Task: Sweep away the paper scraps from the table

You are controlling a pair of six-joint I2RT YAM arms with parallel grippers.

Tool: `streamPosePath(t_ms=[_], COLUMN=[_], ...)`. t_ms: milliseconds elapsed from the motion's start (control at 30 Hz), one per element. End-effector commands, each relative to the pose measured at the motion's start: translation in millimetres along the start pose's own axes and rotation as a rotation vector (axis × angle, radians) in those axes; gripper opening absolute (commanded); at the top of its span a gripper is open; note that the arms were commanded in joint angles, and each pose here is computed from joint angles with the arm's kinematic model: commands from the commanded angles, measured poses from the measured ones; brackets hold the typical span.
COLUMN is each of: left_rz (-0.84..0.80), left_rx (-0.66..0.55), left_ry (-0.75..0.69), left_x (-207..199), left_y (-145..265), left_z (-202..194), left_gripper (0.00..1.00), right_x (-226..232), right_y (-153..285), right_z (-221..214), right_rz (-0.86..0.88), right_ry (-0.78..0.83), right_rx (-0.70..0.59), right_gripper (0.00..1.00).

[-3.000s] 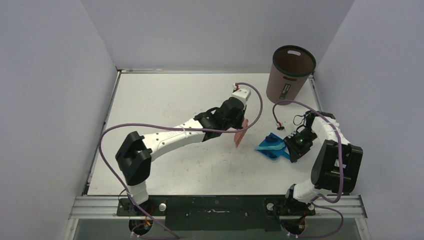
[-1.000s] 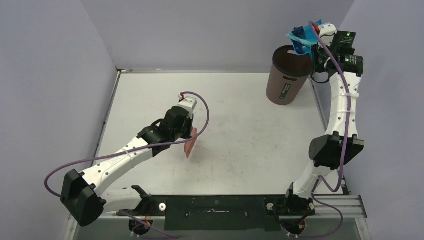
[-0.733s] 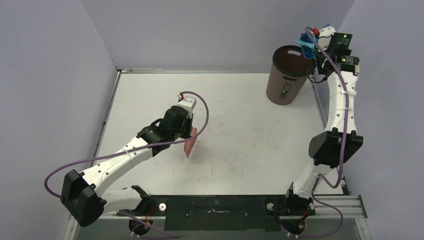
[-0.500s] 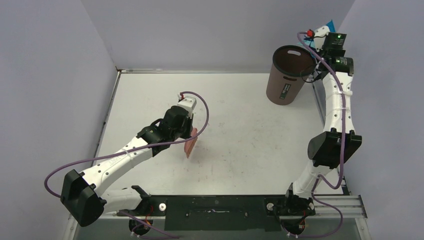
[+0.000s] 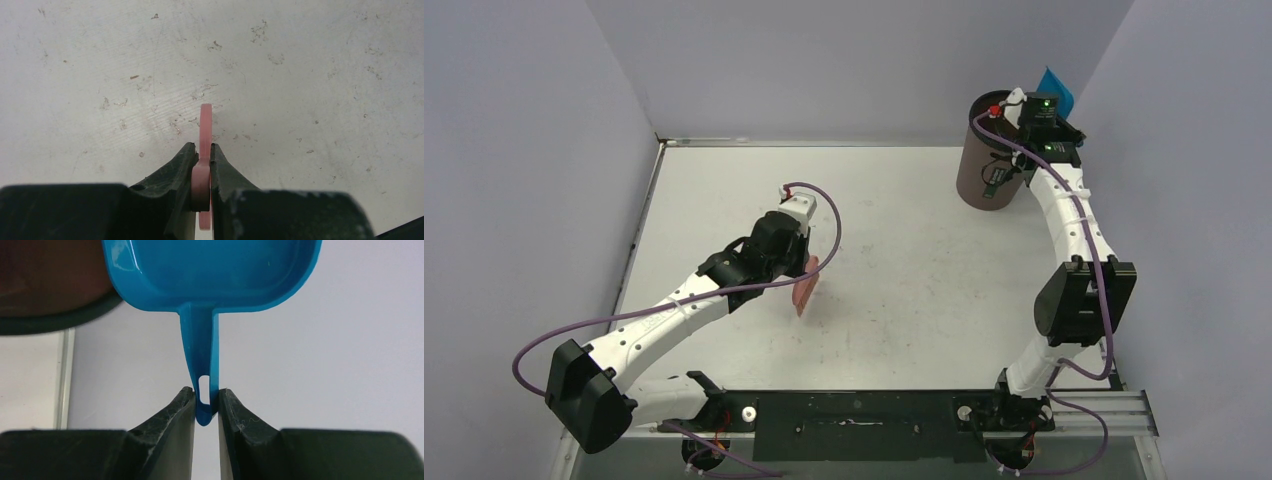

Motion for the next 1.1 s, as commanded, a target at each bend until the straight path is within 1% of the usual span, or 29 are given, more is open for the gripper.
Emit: streamPosePath(t_ms=[0, 100, 200, 300, 500, 567, 700, 800, 833, 967, 1067], left_rz=[-0.018, -0.012, -0.007, -0.004, -0.007, -0.010, -0.054, -0.124, -0.150, -0.268, -0.353], left_rx=[-0.067, -0.071, -0.074, -0.074, -0.080, -0.085, -0.106, -0.125, -0.131, -0.138, -0.119], left_ry=[0.010, 0.012, 0.014, 0.014, 0.030, 0.044, 0.082, 0.134, 0.154, 0.241, 0.313], left_x=[0.2, 1.2, 1.8, 2.4, 3.9, 4.9, 5.6, 5.6, 5.6, 5.9, 6.0], left_y=[7.2, 8.0, 8.6, 8.7, 8.3, 8.2, 7.7, 6.7, 6.2, 0.7, -7.6], left_z=[14.1, 14.3, 14.5, 14.2, 15.7, 16.6, 18.9, 21.2, 22.0, 24.0, 23.8], left_gripper=[0.00, 0.00, 0.00, 0.00, 0.00, 0.00, 0.00, 0.00, 0.00, 0.00, 0.01], right_x=[-45.2, -46.7, -51.8, -53.7, -41.9, -35.1, 6.1, 50.0, 70.5, 122.6, 152.7], right_y=[31.9, 33.4, 40.4, 51.5, 78.8, 93.5, 120.2, 135.4, 136.9, 148.9, 158.0], right_z=[-8.3, -10.1, -11.7, -12.7, -20.5, -22.8, -32.0, -43.7, -52.6, -76.1, -90.4], right_rz=[-0.154, -0.137, -0.081, 0.010, 0.202, 0.312, 0.634, 0.877, 0.958, 1.168, 1.268], right_ry=[-0.096, -0.125, -0.198, -0.270, -0.350, -0.357, -0.292, -0.218, -0.182, -0.083, -0.037], right_rx=[-0.015, -0.021, -0.061, -0.121, -0.228, -0.296, -0.400, -0.425, -0.399, -0.380, -0.365], right_gripper=[0.05, 0.05, 0.05, 0.05, 0.05, 0.06, 0.10, 0.12, 0.12, 0.13, 0.12])
Point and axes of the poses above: each gripper's point midway between its finger pads, its own y axis back along the fingers, its own x axis along the line the jaws close on, z = x × y, the point moved 9 cm from there along y, back along the fingers, and after that the axes turned 7 degrees about -y, right-handed, at the moved point
